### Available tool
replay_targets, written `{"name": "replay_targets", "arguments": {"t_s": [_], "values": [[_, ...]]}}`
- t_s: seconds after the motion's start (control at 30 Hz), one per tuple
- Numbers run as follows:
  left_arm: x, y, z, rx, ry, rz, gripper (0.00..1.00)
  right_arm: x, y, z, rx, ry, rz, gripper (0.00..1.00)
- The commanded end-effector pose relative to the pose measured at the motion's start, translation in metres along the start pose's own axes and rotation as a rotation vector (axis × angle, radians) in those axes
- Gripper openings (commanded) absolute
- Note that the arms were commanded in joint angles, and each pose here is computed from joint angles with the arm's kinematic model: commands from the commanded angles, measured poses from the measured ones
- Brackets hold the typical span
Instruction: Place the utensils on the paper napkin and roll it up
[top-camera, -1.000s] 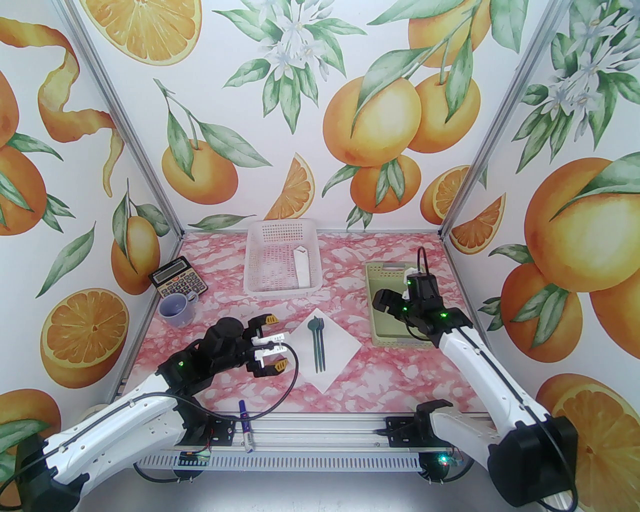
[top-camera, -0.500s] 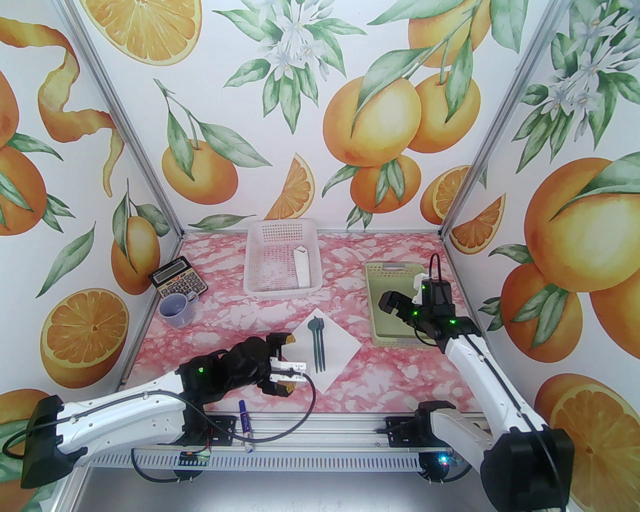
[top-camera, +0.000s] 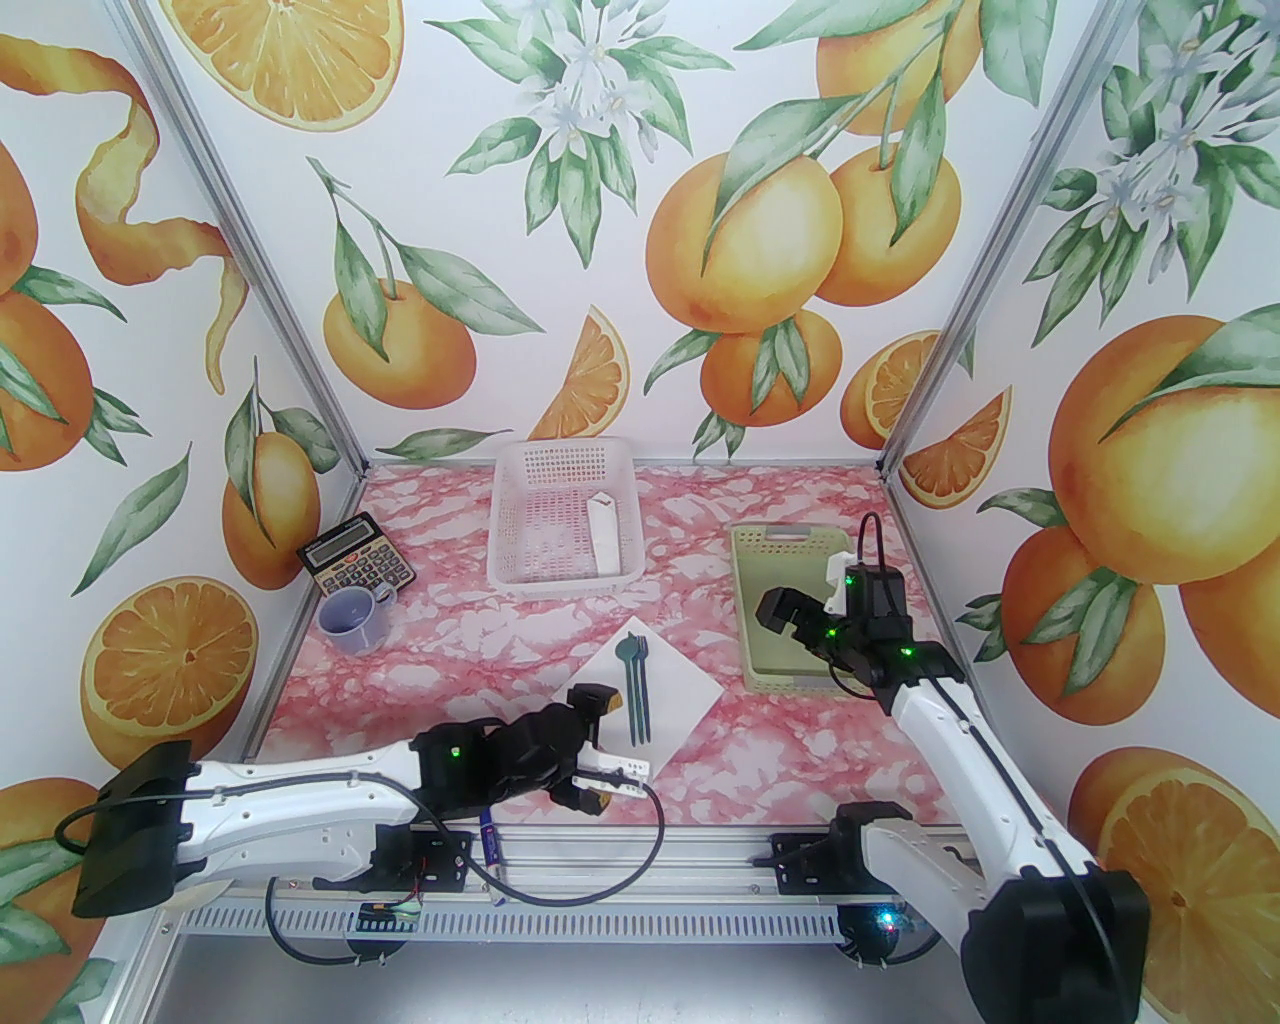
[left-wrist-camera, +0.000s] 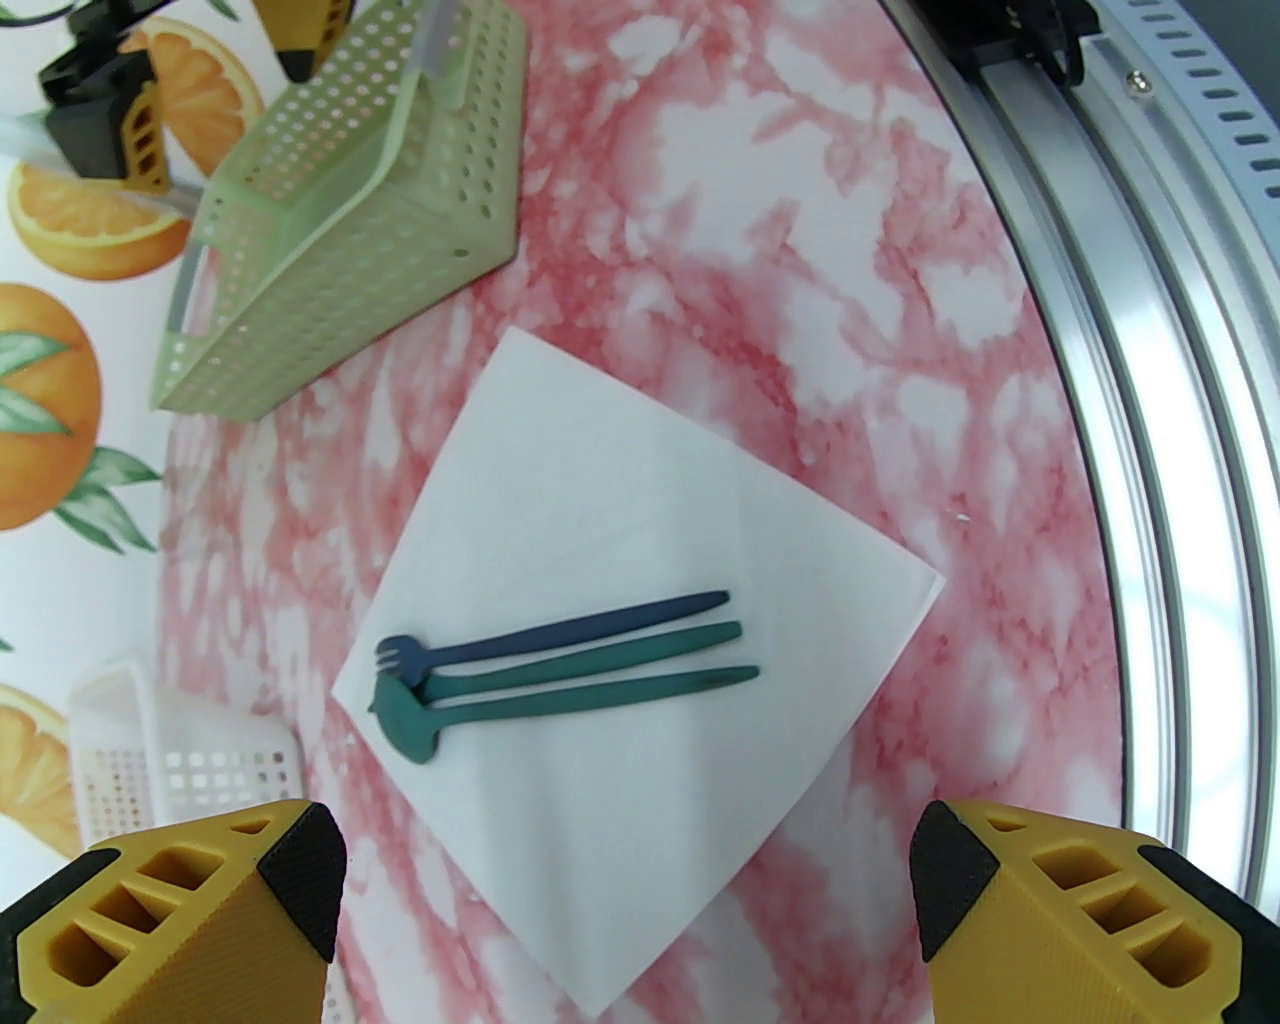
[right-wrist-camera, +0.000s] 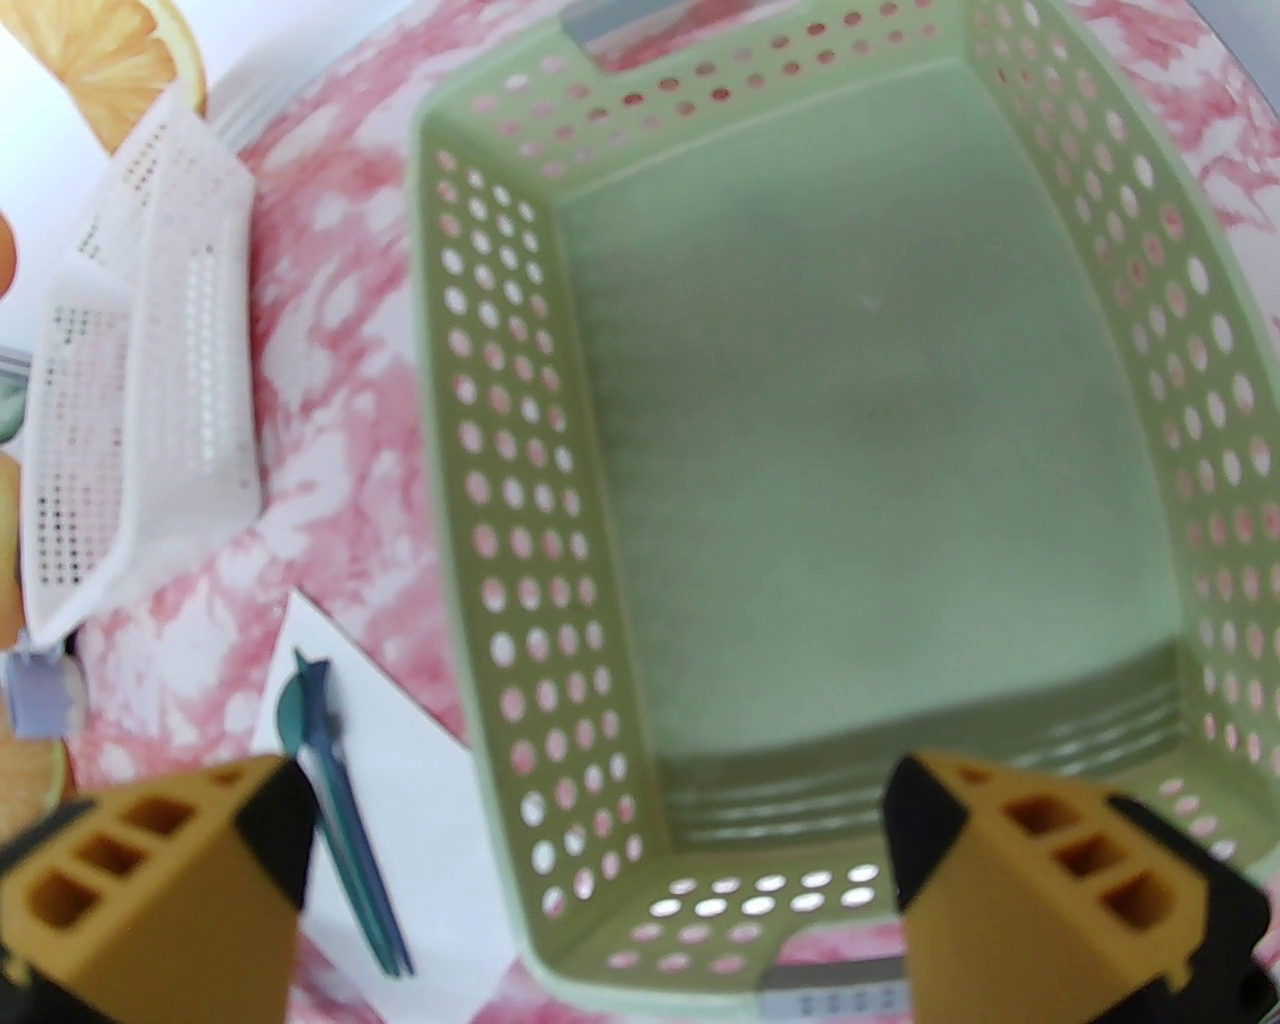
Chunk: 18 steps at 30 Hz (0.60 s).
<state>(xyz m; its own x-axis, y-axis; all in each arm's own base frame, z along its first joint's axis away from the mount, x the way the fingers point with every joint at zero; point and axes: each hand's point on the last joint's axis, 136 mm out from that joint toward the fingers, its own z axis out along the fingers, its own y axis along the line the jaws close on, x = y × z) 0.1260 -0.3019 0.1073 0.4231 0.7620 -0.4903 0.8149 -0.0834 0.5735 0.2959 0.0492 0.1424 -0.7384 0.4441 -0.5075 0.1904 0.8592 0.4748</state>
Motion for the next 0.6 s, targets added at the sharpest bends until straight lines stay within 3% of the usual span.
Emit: {"name": "replay_targets", "arguments": {"t_s": [0.0, 0.57], "values": [[-0.001, -0.003, 0.013, -0.012, 0.001, 0.035, 0.99, -0.001, 0.001, -0.002, -0.015, -0.013, 0.011, 1.00], [0.015, -0.020, 0.053, 0.067, 0.120, 0.134, 1.00, 0.002, -0.002, -0.008, 0.000, -0.018, 0.007, 1.00]]}}
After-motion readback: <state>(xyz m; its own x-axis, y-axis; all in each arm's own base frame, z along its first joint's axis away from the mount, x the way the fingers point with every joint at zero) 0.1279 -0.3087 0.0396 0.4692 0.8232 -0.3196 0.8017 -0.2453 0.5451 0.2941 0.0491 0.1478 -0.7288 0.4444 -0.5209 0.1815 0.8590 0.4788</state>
